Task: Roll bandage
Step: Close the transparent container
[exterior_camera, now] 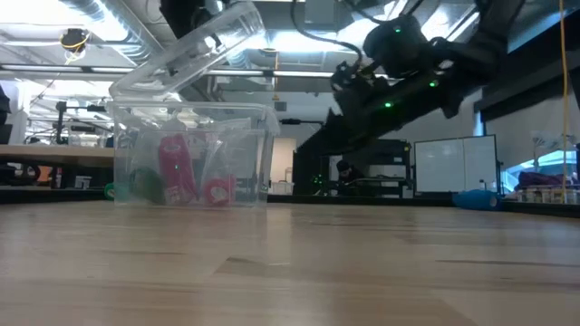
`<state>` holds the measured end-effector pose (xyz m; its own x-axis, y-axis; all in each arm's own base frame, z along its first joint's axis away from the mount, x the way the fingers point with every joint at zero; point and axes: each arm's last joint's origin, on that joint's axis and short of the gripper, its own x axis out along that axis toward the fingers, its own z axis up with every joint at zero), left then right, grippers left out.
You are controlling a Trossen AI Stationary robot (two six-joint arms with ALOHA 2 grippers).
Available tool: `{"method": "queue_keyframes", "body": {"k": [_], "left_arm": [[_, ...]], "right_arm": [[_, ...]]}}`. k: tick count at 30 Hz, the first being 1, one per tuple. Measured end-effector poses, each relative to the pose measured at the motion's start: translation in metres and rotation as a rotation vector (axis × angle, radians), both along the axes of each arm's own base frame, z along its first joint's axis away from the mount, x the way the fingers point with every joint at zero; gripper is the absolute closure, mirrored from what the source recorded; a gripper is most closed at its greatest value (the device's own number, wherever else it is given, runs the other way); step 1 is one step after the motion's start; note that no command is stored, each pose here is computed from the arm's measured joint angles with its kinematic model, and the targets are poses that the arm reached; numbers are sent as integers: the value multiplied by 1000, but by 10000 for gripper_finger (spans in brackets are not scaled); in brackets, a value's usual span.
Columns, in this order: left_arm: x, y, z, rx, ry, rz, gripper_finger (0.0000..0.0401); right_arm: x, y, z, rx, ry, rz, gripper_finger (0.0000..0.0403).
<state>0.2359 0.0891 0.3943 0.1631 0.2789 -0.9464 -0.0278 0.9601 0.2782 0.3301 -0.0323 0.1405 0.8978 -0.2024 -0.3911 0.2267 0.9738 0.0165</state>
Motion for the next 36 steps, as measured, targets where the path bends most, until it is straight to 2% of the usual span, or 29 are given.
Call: {"method": "queue_keyframes", "body": {"k": [2, 5, 9, 16, 21, 24, 28, 36], "left_arm": [[2, 6, -3, -9, 11, 0, 380], [2, 12, -5, -101, -11, -10, 380], [3, 15, -7, -63, 13, 3, 380], [1, 25, -9, -68, 18, 40, 380], [-2, 26, -10, -120, -8, 51, 380], [-7, 23, -29, -155, 61, 70, 380], [-19, 19, -39, -109, 120, 79, 380], [-12, 17, -35, -79, 75, 62, 378]], "right_arm": [[9, -3, 1, -1, -21, -5, 288], [16, -11, -2, 2, -17, -24, 288], [19, -13, -12, 5, 12, -33, 288], [20, -12, -28, 66, 50, -45, 288], [20, -13, -27, 83, 26, -54, 288], [22, -13, -25, 80, -1, -53, 288], [22, -13, -24, 79, -10, -52, 288], [23, -13, -22, 70, -30, -64, 288]]}}
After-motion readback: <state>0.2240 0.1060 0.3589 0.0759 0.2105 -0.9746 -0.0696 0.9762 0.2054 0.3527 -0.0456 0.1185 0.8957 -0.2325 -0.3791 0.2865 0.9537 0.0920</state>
